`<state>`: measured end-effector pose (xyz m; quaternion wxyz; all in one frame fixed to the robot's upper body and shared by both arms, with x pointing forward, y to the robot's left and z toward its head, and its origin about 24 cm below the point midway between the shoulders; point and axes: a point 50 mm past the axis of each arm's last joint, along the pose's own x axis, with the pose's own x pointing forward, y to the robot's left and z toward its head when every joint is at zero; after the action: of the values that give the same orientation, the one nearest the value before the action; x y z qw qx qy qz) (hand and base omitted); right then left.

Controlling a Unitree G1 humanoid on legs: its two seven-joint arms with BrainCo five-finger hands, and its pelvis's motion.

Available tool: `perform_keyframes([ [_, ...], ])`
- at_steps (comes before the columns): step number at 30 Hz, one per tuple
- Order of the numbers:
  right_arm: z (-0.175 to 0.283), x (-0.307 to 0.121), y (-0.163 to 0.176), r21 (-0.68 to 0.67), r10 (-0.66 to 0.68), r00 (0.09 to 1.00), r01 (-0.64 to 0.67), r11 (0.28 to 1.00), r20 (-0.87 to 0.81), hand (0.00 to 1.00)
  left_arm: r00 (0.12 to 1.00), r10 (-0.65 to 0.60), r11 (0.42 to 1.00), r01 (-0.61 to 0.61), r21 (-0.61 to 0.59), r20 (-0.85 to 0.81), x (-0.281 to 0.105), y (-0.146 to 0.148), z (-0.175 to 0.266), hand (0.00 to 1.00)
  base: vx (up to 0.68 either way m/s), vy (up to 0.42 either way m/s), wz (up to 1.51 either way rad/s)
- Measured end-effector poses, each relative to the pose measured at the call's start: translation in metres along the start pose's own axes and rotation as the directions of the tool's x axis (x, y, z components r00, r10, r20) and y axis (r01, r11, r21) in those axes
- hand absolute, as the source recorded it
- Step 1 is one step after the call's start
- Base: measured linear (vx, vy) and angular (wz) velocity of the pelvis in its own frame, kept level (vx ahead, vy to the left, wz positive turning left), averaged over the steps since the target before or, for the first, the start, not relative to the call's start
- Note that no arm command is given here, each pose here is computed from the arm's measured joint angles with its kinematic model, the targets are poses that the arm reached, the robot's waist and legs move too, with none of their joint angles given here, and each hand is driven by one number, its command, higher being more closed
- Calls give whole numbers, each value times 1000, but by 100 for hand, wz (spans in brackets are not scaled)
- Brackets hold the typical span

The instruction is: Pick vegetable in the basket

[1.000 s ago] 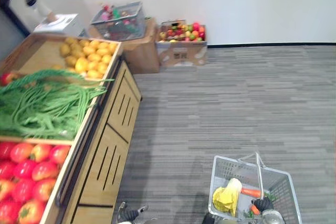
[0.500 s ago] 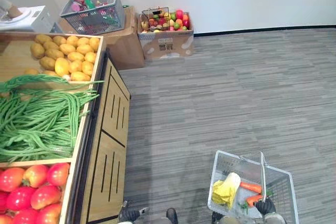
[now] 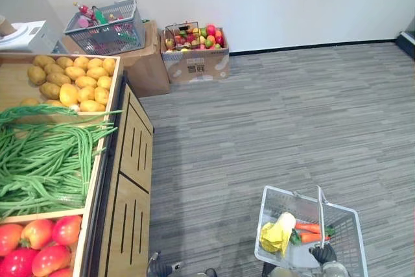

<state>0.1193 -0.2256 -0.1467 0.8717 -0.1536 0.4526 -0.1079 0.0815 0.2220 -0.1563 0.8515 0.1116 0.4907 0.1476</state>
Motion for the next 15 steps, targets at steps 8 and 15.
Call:
perform_keyframes([
  [8, -22, -8, 13, 44, 40, 996, -36, 998, -84, 100, 997, 19, 995, -27, -93, -77, -6, 0, -19, 0, -44, -46, 25],
  [15, -33, -13, 19, 217, 40, 988, -6, 976, -152, 100, 993, 18, 992, -33, -123, -117, -7, -1, -26, 0, 57, -12, 19],
])
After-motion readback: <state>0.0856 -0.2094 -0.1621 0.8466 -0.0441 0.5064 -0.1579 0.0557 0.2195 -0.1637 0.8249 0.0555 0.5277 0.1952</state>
